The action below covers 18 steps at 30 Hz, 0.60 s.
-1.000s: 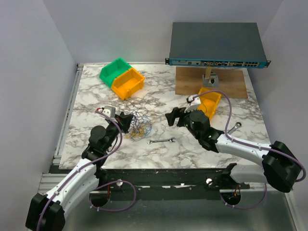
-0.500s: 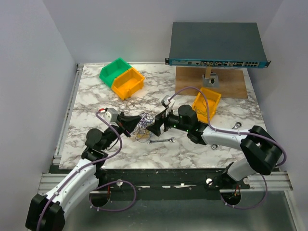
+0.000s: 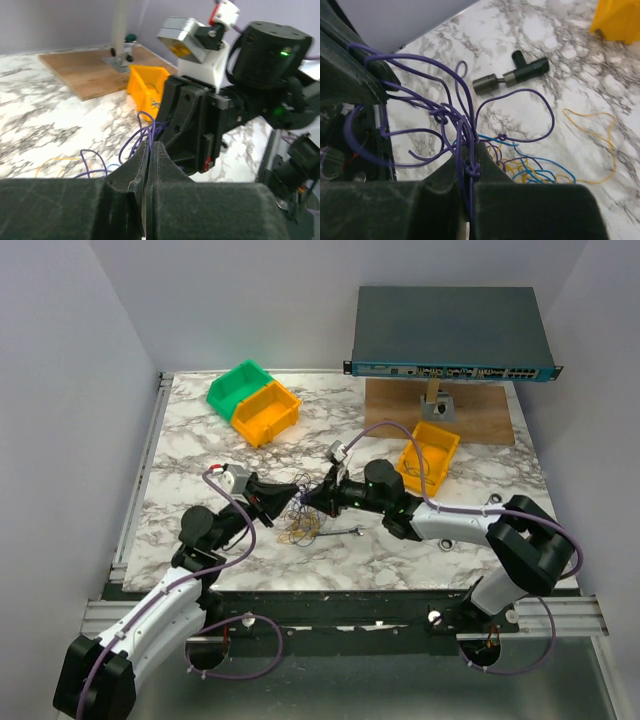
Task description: Untangle the cables
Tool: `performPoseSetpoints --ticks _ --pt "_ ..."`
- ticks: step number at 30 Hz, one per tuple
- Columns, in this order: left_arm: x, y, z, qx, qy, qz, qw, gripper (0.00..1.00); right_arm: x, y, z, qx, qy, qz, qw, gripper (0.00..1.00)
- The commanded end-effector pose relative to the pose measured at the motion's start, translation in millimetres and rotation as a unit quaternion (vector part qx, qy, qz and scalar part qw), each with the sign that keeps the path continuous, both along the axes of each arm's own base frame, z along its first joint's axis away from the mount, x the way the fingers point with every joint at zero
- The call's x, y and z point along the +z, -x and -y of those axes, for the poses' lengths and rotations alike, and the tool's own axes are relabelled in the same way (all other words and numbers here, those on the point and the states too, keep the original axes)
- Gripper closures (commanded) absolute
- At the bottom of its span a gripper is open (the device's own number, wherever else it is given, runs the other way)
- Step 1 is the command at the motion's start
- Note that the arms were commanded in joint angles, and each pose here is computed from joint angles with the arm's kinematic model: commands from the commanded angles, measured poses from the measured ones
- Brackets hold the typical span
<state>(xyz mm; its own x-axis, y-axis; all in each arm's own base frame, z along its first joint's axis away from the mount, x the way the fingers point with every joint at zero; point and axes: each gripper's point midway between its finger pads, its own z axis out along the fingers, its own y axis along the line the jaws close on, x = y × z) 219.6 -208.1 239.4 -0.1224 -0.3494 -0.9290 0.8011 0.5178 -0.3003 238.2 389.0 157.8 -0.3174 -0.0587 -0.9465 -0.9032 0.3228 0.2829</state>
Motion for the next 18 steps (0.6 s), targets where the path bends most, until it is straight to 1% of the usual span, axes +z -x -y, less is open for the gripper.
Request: performPoseSetpoints --ticks 1,3,4,5,8,9,10,12,14,18 --pt "0 -25 -23 0.099 0.012 -0.029 0.995 1.0 12 -41 25 -0.16 -0.016 -0.004 0.987 0.99" --pt "-10 -42 -51 0.193 0.023 -0.06 0.979 1.0 7 -60 57 -0.264 -0.006 -0.009 0.964 0.99" --pt "-13 -47 -64 0.231 0.027 -0.069 0.97 1.0 4 -68 77 -0.321 -0.004 -0.016 0.947 0.99" --pt "-18 -51 -78 0.271 0.033 -0.081 0.958 1.0 0 -74 96 -0.37 0.004 -0.02 0.929 0.99" --pt "-31 -56 -111 0.357 0.047 -0.112 0.926 1.0 -16 -86 160 -0.521 0.043 -0.037 0.851 0.99" --pt "-33 -57 -119 0.377 0.05 -0.116 0.918 1.0 -18 -88 175 -0.552 0.051 -0.036 0.832 0.99" --pt "-36 -58 -124 0.391 0.051 -0.12 0.911 1.0 -23 -87 184 -0.564 0.065 -0.035 0.822 0.99" --pt "-39 -59 -130 0.407 0.053 -0.128 0.903 1.0 -29 -85 193 -0.573 0.086 -0.03 0.815 0.99" --pt "-42 -60 -134 0.419 0.051 -0.135 0.896 1.0 -36 -81 193 -0.561 0.107 -0.029 0.821 0.99" --pt "-44 -63 -131 0.416 0.04 -0.135 0.899 1.0 -50 -76 188 -0.532 0.14 -0.034 0.835 0.99"
